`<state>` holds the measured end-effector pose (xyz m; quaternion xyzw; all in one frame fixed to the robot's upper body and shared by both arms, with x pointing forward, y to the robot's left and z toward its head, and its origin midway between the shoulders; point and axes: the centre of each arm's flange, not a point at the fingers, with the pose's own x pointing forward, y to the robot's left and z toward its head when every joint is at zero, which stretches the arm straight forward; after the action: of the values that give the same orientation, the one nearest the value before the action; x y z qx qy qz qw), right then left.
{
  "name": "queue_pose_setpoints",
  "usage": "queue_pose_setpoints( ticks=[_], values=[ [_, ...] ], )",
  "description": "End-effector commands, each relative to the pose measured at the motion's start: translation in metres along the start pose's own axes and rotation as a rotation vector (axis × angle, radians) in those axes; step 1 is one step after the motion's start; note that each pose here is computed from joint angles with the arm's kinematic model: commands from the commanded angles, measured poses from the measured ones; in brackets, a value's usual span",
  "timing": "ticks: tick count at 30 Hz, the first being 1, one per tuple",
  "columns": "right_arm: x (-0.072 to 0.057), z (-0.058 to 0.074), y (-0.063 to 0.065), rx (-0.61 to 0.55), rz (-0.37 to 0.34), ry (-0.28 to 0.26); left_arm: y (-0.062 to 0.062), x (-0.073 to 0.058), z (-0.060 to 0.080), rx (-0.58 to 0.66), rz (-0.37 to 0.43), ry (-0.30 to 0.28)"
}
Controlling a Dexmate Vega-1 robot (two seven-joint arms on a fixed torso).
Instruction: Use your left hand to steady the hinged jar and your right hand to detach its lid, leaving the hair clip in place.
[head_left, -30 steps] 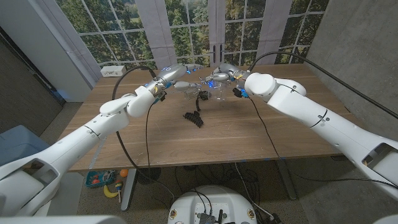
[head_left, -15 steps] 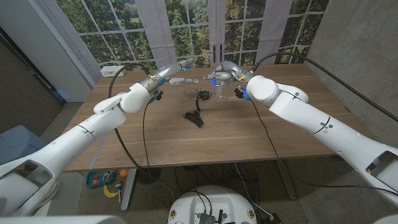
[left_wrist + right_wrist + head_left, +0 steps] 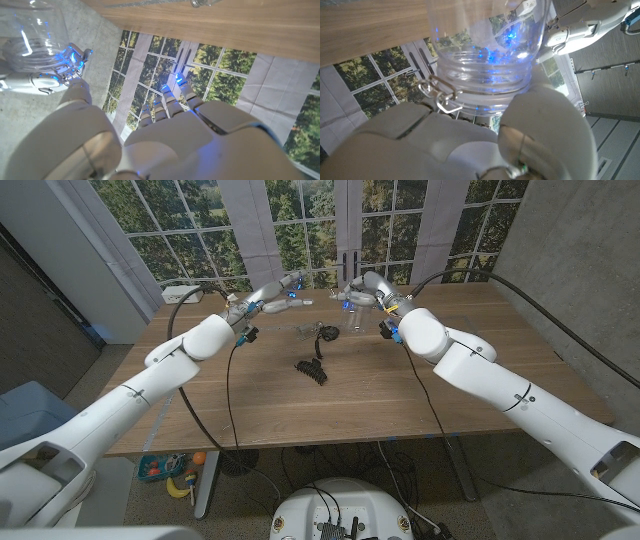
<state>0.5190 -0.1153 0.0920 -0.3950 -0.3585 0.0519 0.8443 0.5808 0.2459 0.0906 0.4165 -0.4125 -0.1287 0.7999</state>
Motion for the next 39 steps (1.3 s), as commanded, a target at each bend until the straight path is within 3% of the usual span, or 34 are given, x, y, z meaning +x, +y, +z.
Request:
queue_pose_setpoints(
  ticks=[1, 7, 17, 24, 39],
  values=[
    [-0.011, -0.001, 0.001, -0.007, -0.155, -0.101, -0.004, -0.006, -0.009, -0.242, -0.011, -0.023],
    [-0.018, -0.005, 0.003, -0.009, -0.266, -0.163, -0.008, -0.008, -0.008, -0.278, -0.021, -0.037],
    [-0.026, -0.015, 0.005, -0.03, -0.38, -0.199, -0.012, -0.01, -0.007, -0.4, -0.097, -0.065],
    [-0.028, -0.02, 0.012, -0.092, -0.437, -0.213, -0.008, -0.018, -0.007, -0.476, -0.05, -0.089],
    [-0.023, -0.036, 0.025, -0.146, -0.439, -0.177, -0.009, -0.032, -0.017, -0.63, 0.03, -0.121]
  ],
)
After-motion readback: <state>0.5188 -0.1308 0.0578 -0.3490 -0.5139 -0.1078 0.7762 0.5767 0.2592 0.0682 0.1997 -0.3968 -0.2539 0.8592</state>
